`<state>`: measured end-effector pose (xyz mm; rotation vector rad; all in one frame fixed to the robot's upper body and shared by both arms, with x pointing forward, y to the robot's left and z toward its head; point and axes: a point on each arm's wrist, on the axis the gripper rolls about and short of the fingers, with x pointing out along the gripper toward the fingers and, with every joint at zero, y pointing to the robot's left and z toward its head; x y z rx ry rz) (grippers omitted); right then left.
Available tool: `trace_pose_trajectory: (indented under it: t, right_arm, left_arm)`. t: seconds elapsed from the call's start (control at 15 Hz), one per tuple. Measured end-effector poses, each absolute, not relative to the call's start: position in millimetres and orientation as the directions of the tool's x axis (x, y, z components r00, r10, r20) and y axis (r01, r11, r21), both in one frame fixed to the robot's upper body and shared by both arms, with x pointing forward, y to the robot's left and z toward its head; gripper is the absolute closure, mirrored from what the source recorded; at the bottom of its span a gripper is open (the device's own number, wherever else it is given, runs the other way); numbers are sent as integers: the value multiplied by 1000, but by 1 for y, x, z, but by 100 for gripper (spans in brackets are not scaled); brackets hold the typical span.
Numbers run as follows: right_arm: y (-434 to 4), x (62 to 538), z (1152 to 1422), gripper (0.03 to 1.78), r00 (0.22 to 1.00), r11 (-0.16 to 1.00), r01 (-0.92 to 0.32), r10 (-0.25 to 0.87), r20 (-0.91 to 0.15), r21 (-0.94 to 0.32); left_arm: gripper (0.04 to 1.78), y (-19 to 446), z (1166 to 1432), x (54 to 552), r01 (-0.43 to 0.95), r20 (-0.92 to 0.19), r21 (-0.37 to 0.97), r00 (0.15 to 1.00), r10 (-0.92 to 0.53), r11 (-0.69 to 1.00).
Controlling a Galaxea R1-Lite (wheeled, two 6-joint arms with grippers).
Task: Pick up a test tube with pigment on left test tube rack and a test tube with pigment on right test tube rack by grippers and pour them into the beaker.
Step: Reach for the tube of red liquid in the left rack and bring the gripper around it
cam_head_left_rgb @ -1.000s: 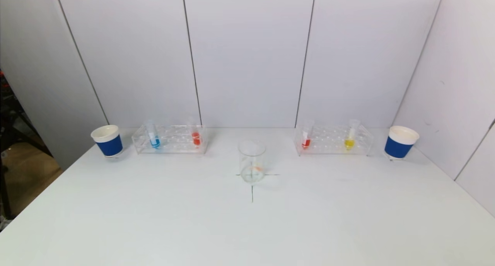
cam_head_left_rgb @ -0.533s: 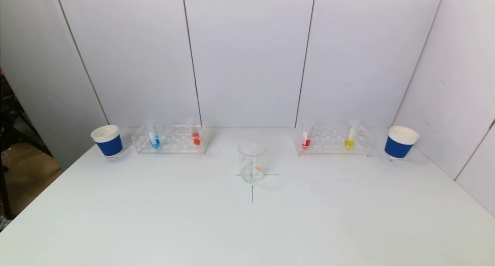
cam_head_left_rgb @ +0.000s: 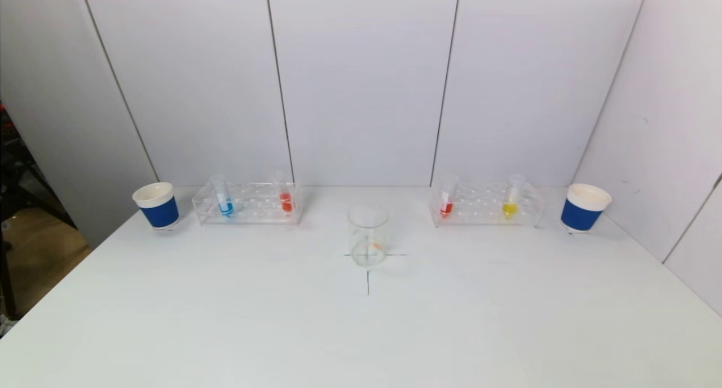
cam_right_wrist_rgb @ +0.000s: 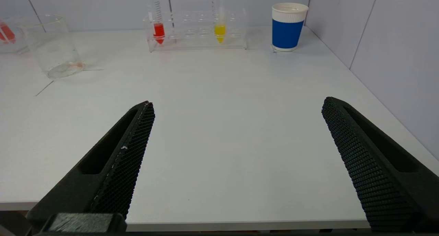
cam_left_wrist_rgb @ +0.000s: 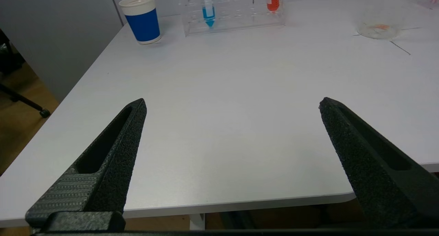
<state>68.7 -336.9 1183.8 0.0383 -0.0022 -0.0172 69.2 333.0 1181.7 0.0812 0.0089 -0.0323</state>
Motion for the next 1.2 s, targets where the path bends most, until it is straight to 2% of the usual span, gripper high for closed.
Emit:
trace_pose_trajectory:
  t: [0.2,0.33,0.47,0.73,1.0,1.2]
  right_arm:
    - [-337,69,1184,4,1000,999,17,-17,2,38]
    - [-337,69,1184,4,1000,999,18,-18,2,38]
    - [-337,69,1184,4,1000,999,17,-17,1,38]
    - [-337,69,1184,4,1000,999,17,-17,1,38]
    - [-337,69,1184,4,1000,999,17,-17,2,38]
    - [-337,69,1184,4,1000,999,17,-17,2,38]
  left_arm:
    - [6,333,1186,68,32,0,92,999,-33,995]
    - [6,333,1200,63,31,33,94,999,-34,995]
    - [6,333,1225,54,32,60,94,997,-38,995]
    - [6,333,1300,57,23,64,89,998,-28,996]
    - [6,333,1357,109,24,12,90,1000,-26,996]
    - [6,333,1373,166,32,-11,85,999,-31,996]
